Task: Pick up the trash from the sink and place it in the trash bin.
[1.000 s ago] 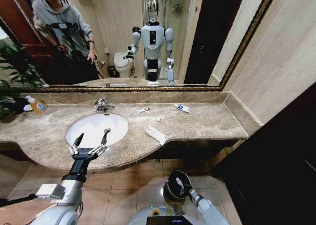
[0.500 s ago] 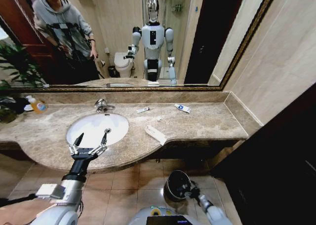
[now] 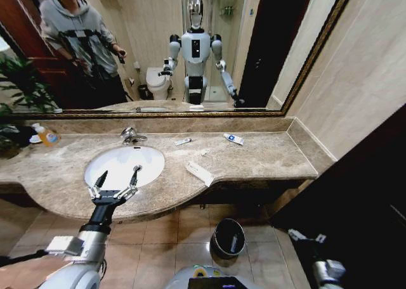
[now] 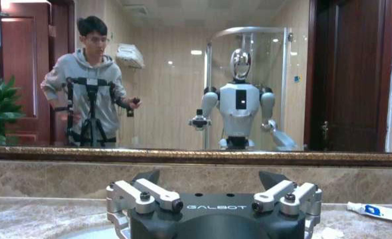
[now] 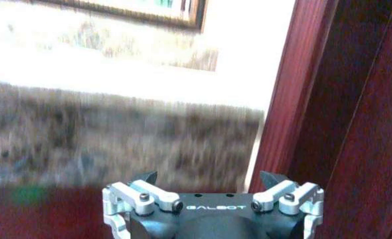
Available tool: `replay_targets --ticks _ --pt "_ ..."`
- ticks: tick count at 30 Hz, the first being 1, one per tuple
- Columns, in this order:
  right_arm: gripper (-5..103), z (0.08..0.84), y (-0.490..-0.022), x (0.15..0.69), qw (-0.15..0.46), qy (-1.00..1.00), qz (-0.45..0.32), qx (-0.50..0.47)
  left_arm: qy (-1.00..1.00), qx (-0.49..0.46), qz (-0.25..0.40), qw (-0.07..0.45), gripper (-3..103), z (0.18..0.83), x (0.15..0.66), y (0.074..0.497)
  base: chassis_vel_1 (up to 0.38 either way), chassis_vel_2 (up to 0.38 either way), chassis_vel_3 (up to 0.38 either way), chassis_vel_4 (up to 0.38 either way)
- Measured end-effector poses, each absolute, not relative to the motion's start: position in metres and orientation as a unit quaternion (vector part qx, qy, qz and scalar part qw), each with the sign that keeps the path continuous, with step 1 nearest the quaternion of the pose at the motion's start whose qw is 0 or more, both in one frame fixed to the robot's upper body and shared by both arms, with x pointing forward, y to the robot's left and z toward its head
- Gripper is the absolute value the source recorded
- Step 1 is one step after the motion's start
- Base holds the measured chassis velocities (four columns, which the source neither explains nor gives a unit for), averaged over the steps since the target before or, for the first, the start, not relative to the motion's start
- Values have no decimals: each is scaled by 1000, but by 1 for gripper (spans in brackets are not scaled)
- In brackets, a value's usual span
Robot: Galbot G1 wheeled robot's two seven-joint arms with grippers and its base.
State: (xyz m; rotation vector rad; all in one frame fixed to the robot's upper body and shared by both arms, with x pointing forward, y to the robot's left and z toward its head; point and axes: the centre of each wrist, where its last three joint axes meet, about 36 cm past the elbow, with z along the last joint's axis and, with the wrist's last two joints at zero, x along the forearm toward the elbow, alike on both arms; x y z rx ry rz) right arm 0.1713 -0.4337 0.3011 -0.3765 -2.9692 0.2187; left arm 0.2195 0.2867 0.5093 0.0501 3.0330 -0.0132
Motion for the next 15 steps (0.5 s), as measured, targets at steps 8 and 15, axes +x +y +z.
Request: replay_targets --ticks 8,15 --pt "100 366 -411 179 13 -989 76 -122 998 16 -4 54 100 509 219 287 0 0 0 0" --pt "100 405 -368 260 -59 -997 41 -15 998 17 -4 54 100 509 219 287 0 0 0 0"
